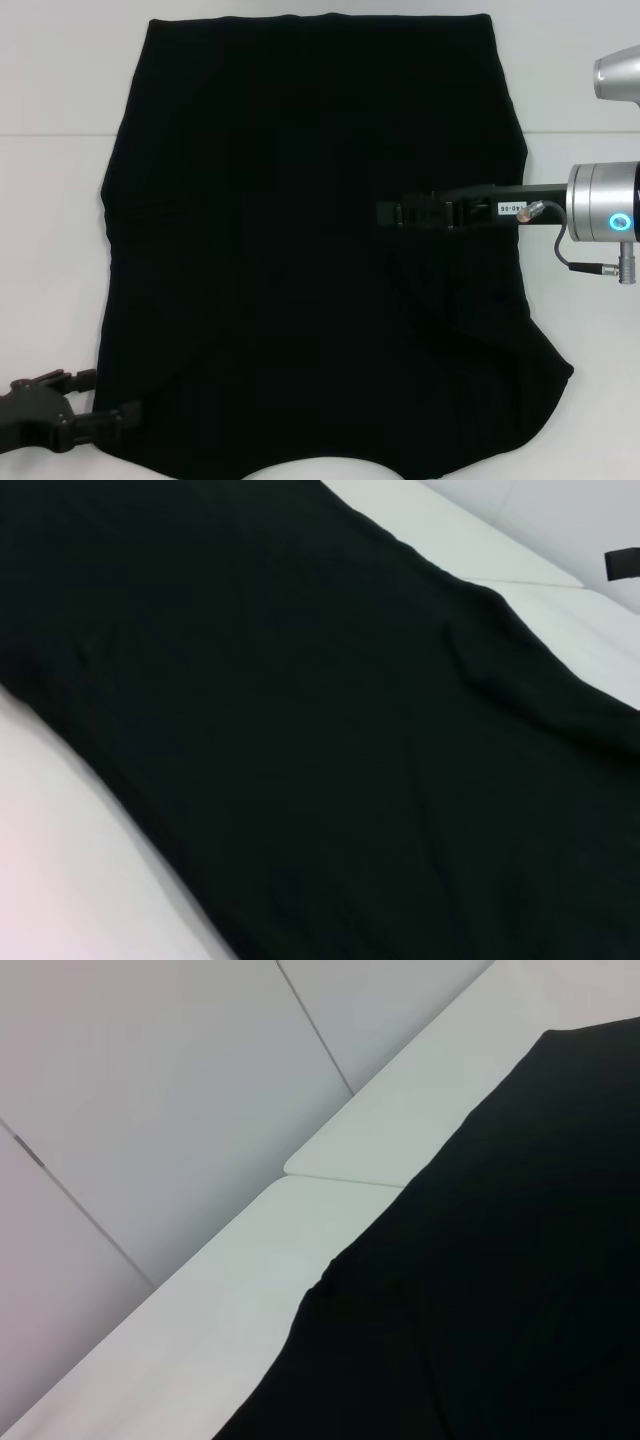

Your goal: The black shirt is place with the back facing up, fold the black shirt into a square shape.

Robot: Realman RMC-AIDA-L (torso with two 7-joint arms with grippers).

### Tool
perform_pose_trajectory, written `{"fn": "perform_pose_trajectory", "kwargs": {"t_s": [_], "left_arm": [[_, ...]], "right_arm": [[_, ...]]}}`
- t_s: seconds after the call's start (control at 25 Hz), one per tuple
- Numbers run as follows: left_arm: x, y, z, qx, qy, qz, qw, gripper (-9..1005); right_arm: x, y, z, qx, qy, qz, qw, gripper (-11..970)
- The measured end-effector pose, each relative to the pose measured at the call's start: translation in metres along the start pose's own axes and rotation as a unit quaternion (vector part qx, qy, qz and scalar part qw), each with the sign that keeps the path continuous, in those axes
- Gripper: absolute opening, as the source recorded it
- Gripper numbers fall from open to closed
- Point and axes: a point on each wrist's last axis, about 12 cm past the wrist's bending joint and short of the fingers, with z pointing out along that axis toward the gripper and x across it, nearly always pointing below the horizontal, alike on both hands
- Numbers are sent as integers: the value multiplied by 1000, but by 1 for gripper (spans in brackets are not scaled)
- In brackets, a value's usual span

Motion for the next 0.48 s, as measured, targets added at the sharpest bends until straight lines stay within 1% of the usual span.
{"fn": "perform_pose_trajectory", "kwargs": {"t_s": [0.16,0.44,0.48], "left_arm": [[-3,-1,5,8,1,6,1000,857],[-6,0,9,5,6,8,1000,846],[-6,0,9,5,6,8,1000,777]], "right_arm": [[0,0,0,1,0,0,1000,668],[0,-1,-1,1,0,-1,1000,667],[-1,-1,-1,1,0,-1,1000,667]]}}
